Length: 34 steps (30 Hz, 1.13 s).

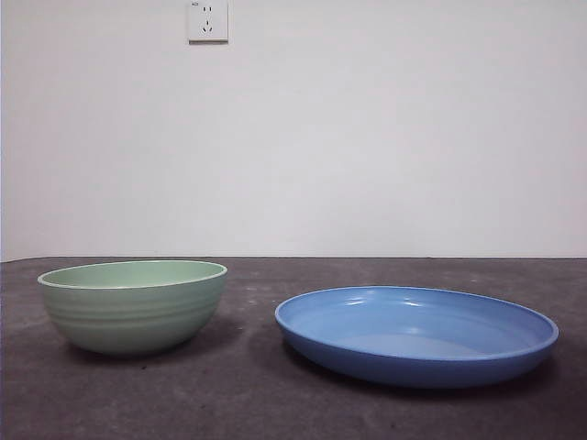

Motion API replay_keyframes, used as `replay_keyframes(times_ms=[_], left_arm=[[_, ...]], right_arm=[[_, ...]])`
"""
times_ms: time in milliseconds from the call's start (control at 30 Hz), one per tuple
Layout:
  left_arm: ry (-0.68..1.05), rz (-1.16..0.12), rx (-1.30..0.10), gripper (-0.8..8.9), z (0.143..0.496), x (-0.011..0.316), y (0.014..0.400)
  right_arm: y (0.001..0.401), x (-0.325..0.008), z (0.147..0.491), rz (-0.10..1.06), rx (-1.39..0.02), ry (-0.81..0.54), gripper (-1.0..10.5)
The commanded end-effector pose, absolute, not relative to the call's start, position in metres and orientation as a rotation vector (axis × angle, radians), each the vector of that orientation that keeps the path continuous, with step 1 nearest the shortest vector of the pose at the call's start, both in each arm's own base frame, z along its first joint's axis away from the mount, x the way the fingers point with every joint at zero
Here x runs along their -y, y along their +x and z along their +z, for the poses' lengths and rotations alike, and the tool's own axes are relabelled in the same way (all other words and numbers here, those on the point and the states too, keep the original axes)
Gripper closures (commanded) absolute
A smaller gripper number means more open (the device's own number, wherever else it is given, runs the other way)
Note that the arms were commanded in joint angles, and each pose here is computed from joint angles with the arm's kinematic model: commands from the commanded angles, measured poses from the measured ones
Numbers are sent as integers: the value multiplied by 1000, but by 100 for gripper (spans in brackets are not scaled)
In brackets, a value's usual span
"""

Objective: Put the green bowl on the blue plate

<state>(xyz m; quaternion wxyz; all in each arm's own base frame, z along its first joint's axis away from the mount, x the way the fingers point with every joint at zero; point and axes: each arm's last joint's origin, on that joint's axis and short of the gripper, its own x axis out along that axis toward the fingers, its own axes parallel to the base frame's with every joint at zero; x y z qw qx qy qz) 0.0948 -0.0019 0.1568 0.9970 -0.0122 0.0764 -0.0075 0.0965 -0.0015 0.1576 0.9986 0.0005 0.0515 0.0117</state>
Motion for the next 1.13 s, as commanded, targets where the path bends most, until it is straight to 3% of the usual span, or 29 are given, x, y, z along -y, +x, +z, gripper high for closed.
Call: replay_keyframes(times_ms=[33,500,867,1133], left_arm=[[-59,-6,-142,790,153,2,96],[-197,-66,-94,796,176,4,94],[-314,-142,-152,796,228,8,92],[-324,-313,-261,796,276,15,93]], right_arm=[[97,1,157,27,-93,9,922],[95,-2,163,114,-110,331,935],[86,-4,210,169,-116,472,935],[85,-9,252,329,-279,498,935]])
